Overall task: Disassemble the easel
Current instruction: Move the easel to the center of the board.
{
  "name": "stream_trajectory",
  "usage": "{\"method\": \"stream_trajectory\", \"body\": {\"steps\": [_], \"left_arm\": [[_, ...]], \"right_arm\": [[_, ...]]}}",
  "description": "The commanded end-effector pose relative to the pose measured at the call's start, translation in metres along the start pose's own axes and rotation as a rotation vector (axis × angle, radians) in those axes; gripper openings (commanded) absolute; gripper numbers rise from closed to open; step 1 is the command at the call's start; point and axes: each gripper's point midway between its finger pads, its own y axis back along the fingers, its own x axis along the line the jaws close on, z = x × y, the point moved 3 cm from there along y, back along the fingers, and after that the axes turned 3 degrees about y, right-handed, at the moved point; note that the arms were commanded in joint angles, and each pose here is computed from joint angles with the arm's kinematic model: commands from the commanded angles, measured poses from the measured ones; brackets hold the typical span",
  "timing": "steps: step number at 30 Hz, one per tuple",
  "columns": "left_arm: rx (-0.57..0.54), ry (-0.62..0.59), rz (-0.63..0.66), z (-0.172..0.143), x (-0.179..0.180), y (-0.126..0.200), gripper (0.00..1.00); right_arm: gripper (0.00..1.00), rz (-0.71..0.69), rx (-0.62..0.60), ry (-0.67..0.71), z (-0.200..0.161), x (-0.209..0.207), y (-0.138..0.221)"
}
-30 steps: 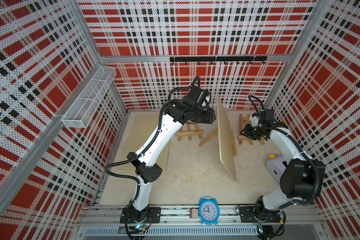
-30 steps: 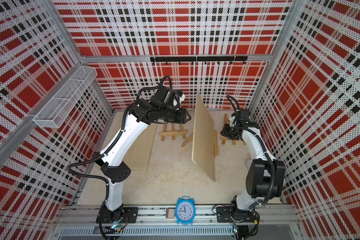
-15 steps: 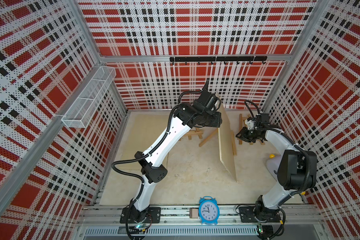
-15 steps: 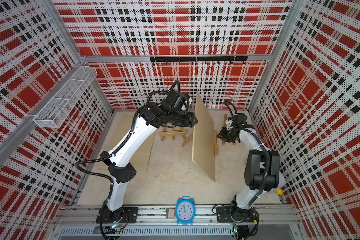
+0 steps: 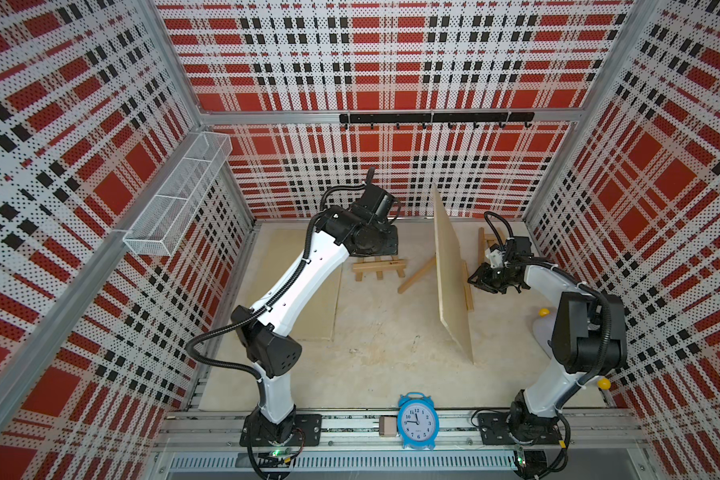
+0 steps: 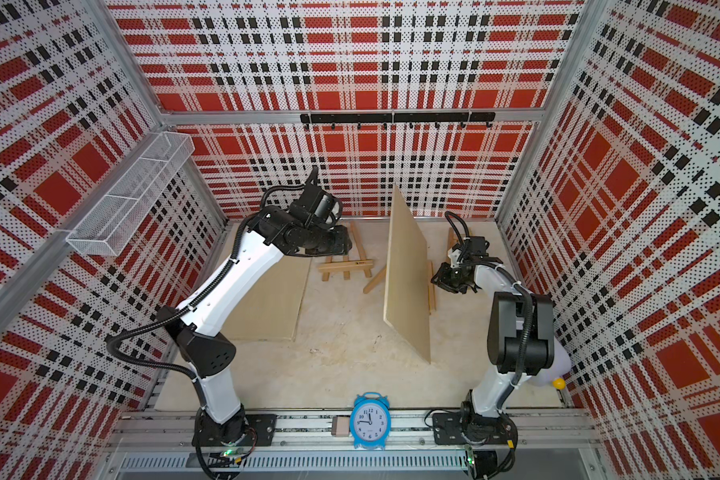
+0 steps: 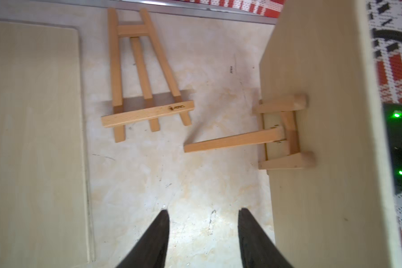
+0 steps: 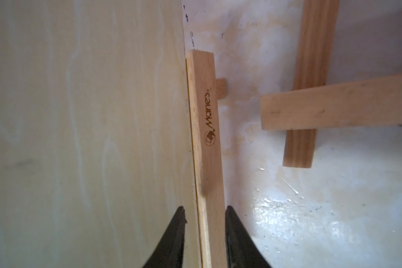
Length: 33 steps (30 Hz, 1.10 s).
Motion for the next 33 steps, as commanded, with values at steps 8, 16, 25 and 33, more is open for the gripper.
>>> {"method": "stream_trajectory", "body": {"steps": [8, 16, 25, 33], "left_arm": [[-0.043, 0.058, -0.06, 0.005, 0.012, 0.01, 0.51], [-0.042, 0.055, -0.075, 0.008, 0.013, 0.013, 0.5], [-0.043, 0.046, -0.071, 0.005, 0.014, 0.02, 0.49], [-0.054, 0.039, -0.079, 0.004, 0.01, 0.029, 0.49]], "right_arm": [[0.28, 0.041, -0.01, -0.006, -0.005, -0.008, -0.02], [0.21, 0.066, 0.009, -0.019, -0.024, -0.011, -0.027], [0.13, 0.066, 0.042, 0.021, -0.045, -0.013, -0.026], [0.1, 0.096, 0.088, 0.043, -0.065, -0.008, -0.021]]}}
